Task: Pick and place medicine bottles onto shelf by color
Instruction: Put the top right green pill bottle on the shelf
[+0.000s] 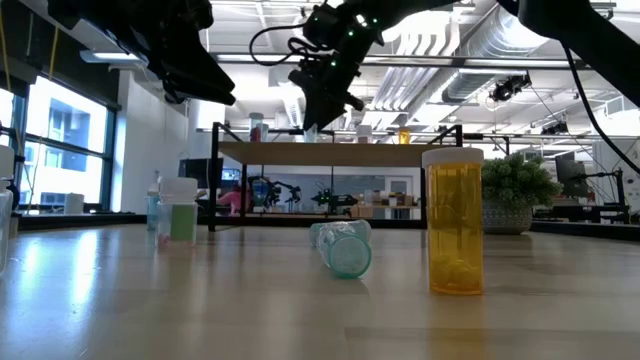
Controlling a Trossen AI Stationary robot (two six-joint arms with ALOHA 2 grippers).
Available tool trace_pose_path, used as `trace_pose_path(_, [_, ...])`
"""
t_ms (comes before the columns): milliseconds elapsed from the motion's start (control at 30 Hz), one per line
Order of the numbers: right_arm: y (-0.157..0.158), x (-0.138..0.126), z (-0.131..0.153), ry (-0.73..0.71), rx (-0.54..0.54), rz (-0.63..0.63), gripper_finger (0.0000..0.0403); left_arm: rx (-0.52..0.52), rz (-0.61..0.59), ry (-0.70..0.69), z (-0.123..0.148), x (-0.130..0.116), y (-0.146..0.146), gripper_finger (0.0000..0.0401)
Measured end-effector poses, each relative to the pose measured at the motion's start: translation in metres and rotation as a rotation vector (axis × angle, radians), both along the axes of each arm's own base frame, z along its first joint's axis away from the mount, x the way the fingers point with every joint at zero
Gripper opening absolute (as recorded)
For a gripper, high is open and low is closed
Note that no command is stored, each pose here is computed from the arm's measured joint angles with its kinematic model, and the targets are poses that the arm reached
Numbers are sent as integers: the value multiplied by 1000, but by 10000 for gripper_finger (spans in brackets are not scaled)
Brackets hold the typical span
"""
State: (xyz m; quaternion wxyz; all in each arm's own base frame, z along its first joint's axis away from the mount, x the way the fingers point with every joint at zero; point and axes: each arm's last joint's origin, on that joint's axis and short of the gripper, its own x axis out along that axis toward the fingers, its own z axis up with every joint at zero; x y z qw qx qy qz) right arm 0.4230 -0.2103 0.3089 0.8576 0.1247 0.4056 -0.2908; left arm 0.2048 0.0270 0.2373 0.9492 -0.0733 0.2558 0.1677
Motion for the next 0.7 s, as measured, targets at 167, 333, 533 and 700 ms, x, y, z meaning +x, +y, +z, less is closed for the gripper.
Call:
trace_pose_path(167, [0, 0, 0, 5, -3, -1, 103, 0, 0, 2, 0, 0, 0, 195])
trace_pose_path(333, [0, 0, -1, 6, -3, -4, 103, 0, 0, 3, 0, 0, 0, 195])
trace_pose_path(533, [0, 0, -1, 10, -4, -3, 116, 0, 0, 3, 0, 0, 0, 195])
trace_pose_path(700, [0, 1, -7, 31, 5, -4, 161, 0, 0, 5, 0, 0, 0, 195])
